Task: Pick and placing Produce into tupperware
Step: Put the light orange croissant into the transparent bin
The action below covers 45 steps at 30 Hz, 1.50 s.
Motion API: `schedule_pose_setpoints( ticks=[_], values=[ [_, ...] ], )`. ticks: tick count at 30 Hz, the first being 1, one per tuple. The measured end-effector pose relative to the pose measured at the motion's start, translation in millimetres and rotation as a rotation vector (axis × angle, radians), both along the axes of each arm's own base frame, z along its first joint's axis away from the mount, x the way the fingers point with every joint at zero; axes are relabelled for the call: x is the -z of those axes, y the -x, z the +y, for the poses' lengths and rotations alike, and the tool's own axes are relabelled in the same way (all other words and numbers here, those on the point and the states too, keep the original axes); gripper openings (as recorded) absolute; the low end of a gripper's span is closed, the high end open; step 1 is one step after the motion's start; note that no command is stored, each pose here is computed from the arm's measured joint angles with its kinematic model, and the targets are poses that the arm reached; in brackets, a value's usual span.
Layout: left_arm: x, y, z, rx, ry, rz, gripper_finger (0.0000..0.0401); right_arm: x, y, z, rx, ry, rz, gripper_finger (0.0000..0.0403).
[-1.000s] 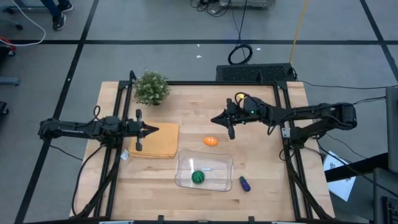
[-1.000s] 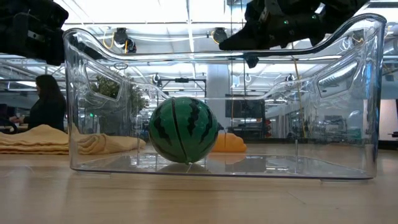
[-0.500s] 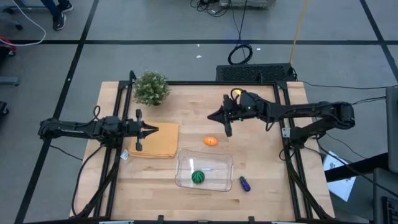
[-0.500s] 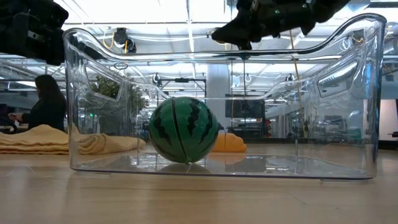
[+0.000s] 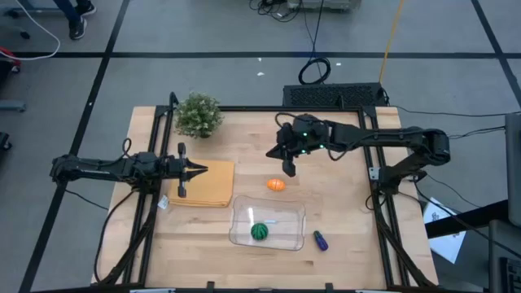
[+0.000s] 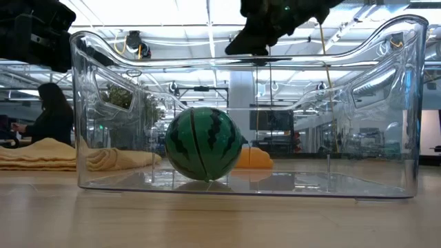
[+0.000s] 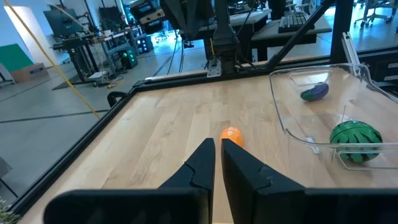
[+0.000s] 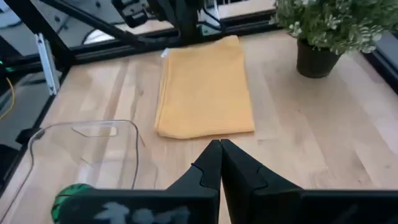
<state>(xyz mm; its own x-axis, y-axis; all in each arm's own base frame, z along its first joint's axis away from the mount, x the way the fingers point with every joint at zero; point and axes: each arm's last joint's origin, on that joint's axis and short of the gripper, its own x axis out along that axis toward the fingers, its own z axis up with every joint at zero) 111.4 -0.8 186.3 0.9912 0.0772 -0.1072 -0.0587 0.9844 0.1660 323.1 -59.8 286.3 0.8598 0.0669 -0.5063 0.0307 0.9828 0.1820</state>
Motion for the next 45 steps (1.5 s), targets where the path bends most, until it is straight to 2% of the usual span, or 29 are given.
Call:
schedule_pose_setpoints(
  ticks=[6, 16, 20, 34, 45],
  values=[
    [0, 0, 0, 0.0, 0.0, 0.0, 0.0033, 9, -11, -2, -0.051, -0.085, 0.125, 0.0],
    [0, 0, 0, 0.0, -0.004, 0.001, 0.0033, 1, -6, -1, -0.031, -0.132, 0.243, 0.0],
    [0, 0, 0, 0.0, -0.005, 0.0, 0.0033, 5, -8, -2, -0.027, -0.155, 0.35, 0.0],
    [0, 0, 0, 0.0, -0.007, 0.0, 0.0033, 33, -45, -9, -0.088, -0.153, 0.61, 0.0],
    [1, 0, 0, 0.0, -0.008, 0.009, 0.0033, 21, -49, -10, -0.111, -0.146, 0.659, 0.0]
  ],
)
